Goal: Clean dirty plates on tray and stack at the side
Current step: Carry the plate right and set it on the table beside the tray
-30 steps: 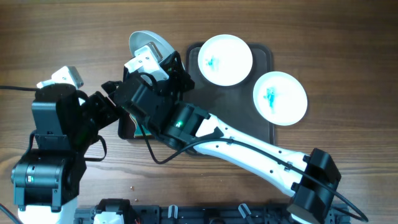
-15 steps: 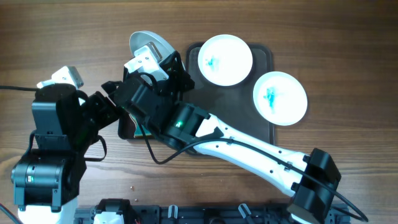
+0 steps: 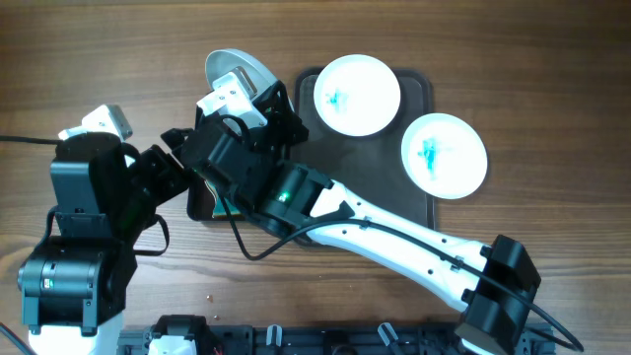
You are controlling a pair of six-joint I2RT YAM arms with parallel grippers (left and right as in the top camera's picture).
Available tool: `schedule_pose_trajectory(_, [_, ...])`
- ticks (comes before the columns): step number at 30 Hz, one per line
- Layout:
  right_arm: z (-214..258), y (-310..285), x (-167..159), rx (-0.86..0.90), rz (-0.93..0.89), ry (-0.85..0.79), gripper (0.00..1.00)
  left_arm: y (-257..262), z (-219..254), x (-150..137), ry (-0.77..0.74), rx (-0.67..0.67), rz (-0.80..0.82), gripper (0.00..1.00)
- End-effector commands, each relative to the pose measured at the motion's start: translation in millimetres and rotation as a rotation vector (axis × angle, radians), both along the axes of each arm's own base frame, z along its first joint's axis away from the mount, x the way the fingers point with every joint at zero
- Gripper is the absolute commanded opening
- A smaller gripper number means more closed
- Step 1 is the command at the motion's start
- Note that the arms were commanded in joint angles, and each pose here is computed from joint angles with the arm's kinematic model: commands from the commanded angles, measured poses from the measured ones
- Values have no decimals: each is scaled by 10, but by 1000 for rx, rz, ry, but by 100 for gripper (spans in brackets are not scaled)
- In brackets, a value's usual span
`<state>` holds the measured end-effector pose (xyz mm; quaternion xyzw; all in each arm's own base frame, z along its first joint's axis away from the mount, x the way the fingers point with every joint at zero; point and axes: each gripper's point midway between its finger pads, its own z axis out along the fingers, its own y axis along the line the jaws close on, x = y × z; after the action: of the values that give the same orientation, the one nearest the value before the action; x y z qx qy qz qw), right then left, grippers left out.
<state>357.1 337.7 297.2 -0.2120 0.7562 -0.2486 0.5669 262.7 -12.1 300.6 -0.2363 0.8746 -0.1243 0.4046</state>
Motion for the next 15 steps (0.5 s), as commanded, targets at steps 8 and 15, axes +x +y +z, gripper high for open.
schedule_pose_trajectory(8, [349, -132, 35, 79, -68, -86, 4, -43, 75, 15, -21, -10, -22, 100])
schedule_pose_trajectory(15, [-635, 144, -164, 529, 51, 435, 4, -43, 75, 15, -21, -10, -22, 100])
